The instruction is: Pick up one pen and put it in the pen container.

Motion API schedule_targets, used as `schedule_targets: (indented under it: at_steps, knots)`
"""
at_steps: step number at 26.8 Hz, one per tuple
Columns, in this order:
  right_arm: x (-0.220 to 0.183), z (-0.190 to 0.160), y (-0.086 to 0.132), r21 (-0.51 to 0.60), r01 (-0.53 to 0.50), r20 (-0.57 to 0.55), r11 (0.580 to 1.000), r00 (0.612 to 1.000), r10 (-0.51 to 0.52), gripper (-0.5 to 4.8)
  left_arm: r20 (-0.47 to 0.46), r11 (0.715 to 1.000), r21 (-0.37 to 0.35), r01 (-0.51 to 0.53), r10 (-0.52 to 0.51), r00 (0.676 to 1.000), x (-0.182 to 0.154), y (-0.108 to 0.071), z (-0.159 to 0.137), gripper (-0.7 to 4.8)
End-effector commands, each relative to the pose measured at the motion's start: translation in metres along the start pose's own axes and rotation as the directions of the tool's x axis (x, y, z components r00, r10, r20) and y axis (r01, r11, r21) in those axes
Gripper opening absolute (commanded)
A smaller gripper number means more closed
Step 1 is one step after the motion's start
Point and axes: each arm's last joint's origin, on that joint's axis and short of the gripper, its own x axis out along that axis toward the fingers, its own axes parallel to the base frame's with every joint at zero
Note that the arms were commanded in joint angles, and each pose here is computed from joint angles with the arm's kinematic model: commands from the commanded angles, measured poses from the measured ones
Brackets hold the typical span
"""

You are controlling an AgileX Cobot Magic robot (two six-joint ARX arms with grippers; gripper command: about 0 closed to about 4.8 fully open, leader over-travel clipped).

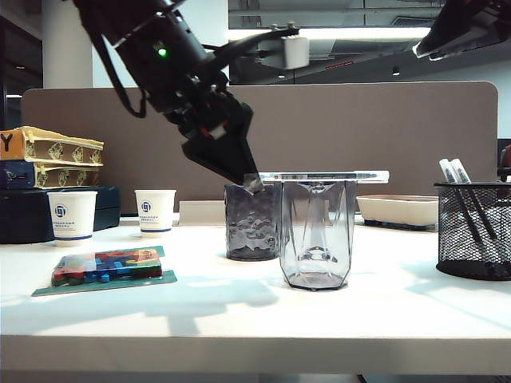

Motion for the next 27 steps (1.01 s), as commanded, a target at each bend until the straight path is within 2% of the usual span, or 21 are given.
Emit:
schedule_targets:
  at_steps: [1, 4, 12, 27]
  knots:
    - [-0.001, 0.001, 0.0, -0.002, 0.003, -0.003, 1.0, 1.0, -0.003, 1.09, -0.014, 0.999, 0.008, -0.052, 0.052, 0.999, 0.002, 0.007, 0.006, 2.29]
    - [-0.001, 0.0, 0.0, 0.002, 0.004, -0.014, 1.0, 1.0, -0.004, 1.09, -0.021, 0.997, 0.011, -0.07, 0.07, 0.997, 0.001, 0.01, 0.01, 2.29]
    - [-0.001, 0.0, 0.0, -0.009, 0.029, -0.015, 1.0, 0.999, -0.029, 1.09, -0.058, 0.999, 0.013, -0.039, 0.039, 0.998, 0.008, 0.008, 0.007, 2.29]
    - [-0.001, 0.0, 0.0, -0.009, 0.029, -0.023, 1.0, 0.999, -0.029, 1.09, -0.055, 0.999, 0.043, -0.034, 0.036, 0.998, 0.019, 0.007, 0.011, 2.29]
